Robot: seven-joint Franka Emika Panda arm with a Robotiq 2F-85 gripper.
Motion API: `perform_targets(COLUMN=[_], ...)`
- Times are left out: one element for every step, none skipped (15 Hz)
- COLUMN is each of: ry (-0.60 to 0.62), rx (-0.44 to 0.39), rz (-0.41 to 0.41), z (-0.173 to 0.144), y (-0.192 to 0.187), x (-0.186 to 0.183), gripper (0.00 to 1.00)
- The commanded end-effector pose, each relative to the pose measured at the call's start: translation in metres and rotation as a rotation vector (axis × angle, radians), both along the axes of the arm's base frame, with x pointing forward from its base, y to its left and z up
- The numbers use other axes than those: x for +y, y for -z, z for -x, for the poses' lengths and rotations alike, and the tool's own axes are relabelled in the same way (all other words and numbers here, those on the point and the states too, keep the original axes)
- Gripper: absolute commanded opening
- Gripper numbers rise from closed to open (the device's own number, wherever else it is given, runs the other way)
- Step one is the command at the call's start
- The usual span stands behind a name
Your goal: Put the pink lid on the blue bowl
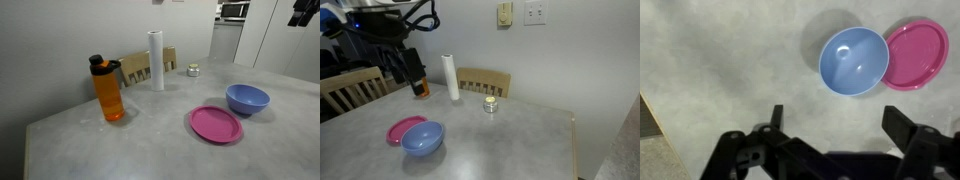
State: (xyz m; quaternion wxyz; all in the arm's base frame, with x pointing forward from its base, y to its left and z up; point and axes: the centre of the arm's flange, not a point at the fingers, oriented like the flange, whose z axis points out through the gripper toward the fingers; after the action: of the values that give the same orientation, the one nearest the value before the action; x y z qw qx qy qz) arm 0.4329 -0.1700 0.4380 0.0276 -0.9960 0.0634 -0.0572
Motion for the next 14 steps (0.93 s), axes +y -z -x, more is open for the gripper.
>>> perform_targets(ry=[0.0, 0.0, 0.0, 0.0, 0.0, 0.0, 0.0, 0.0, -0.004, -0.013, -0.029, -0.046, -0.059, -0.075], rx=[0.0, 0.0, 0.0, 0.0, 0.0, 0.0, 0.0, 0.0, 0.011, 0.008, -0.011, -0.037, -0.077, -0.117], rz=[0.0, 0.0, 0.0, 0.0, 0.0, 0.0, 0.0, 0.0, 0.004, 0.011, 0.048, 0.072, 0.089, 0.093], z=[0.0, 0.0, 0.0, 0.0, 0.0, 0.0, 0.0, 0.0, -0.005, -0.009, -0.015, -0.02, -0.03, -0.041], y=[0.0, 0.0, 0.0, 0.0, 0.0, 0.0, 0.0, 0.0, 0.0, 0.0, -0.002, -0.003, -0.006, -0.009], x=[0.0, 0.0, 0.0, 0.0, 0.0, 0.0, 0.0, 0.0, -0.001, -0.003, -0.004, -0.005, -0.006, -0.005], gripper=[1.0, 1.0, 1.0, 1.0, 1.0, 1.0, 1.0, 1.0, 1.0, 1.0, 1.0, 1.0, 1.0, 1.0])
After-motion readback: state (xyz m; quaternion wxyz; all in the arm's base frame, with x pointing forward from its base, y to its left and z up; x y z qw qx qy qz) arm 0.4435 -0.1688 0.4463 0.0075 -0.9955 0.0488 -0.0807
